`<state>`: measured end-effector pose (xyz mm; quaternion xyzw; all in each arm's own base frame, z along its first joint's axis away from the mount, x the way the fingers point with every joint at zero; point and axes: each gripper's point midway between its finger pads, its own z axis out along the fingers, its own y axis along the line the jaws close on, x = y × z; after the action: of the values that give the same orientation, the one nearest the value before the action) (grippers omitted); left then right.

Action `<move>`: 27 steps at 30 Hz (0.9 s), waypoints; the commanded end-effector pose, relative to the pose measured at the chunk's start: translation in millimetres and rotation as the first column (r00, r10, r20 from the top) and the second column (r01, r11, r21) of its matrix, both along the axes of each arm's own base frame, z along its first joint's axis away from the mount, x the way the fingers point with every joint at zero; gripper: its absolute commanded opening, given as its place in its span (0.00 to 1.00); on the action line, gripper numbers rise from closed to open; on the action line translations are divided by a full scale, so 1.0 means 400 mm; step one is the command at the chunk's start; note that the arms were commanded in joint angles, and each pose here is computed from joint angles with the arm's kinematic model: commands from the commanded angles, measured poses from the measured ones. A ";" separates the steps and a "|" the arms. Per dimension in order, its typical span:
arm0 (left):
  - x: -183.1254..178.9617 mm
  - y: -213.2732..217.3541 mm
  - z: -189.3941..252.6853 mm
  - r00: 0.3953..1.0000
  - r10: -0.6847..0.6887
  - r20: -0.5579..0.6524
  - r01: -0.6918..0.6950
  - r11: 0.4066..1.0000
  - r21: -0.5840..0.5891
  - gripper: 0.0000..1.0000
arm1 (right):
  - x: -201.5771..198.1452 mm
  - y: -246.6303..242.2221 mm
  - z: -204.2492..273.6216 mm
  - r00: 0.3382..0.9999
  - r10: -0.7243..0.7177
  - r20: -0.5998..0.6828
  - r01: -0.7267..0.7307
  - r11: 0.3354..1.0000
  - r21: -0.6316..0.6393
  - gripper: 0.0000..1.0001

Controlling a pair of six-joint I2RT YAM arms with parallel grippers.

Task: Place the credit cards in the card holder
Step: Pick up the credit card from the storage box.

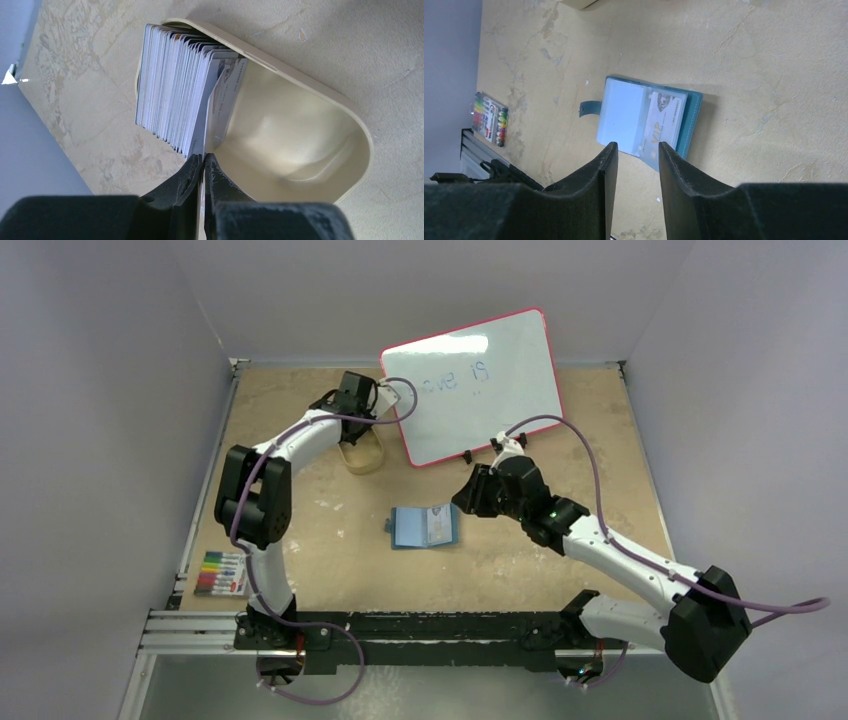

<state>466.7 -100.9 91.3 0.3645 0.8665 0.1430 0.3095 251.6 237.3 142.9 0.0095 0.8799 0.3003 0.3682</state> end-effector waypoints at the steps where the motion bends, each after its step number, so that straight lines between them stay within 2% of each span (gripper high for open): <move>1: 0.051 0.007 0.062 0.997 0.030 0.078 -0.030 1.000 0.004 0.01 | 0.007 0.015 0.057 0.999 0.004 0.053 -0.007 0.999 0.053 0.39; 7: 0.048 -0.021 0.122 0.994 0.063 0.094 -0.054 0.994 -0.094 0.00 | 0.008 0.025 0.062 0.998 0.020 0.056 -0.023 0.998 0.063 0.38; 10: 0.022 -0.039 0.142 0.993 0.112 0.046 -0.102 0.979 -0.177 0.00 | 0.003 0.034 0.082 0.997 0.038 0.072 -0.044 0.995 0.091 0.39; 15: -0.034 -0.085 0.160 0.986 0.165 -0.017 -0.161 0.922 -0.351 0.00 | 0.002 0.058 0.139 0.988 0.060 0.145 -0.086 0.980 0.179 0.39; 19: -0.077 -0.116 0.173 0.976 0.201 -0.085 -0.218 0.865 -0.453 0.00 | -0.011 0.101 0.181 0.967 0.119 0.224 -0.182 0.941 0.286 0.38; 23: -0.118 -0.166 0.212 0.960 0.230 -0.162 -0.281 0.754 -0.594 0.00 | -0.033 0.144 0.203 0.956 0.194 0.218 -0.263 0.896 0.359 0.39; 27: -0.180 -0.245 0.279 0.948 0.179 -0.264 -0.318 0.581 -0.749 0.00 | -0.005 0.167 0.232 0.952 0.196 0.233 -0.273 0.890 0.366 0.39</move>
<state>419.1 -161.6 158.1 0.1474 0.9248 -0.0928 0.3382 244.1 283.1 189.9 -0.0294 0.8033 0.4552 0.3829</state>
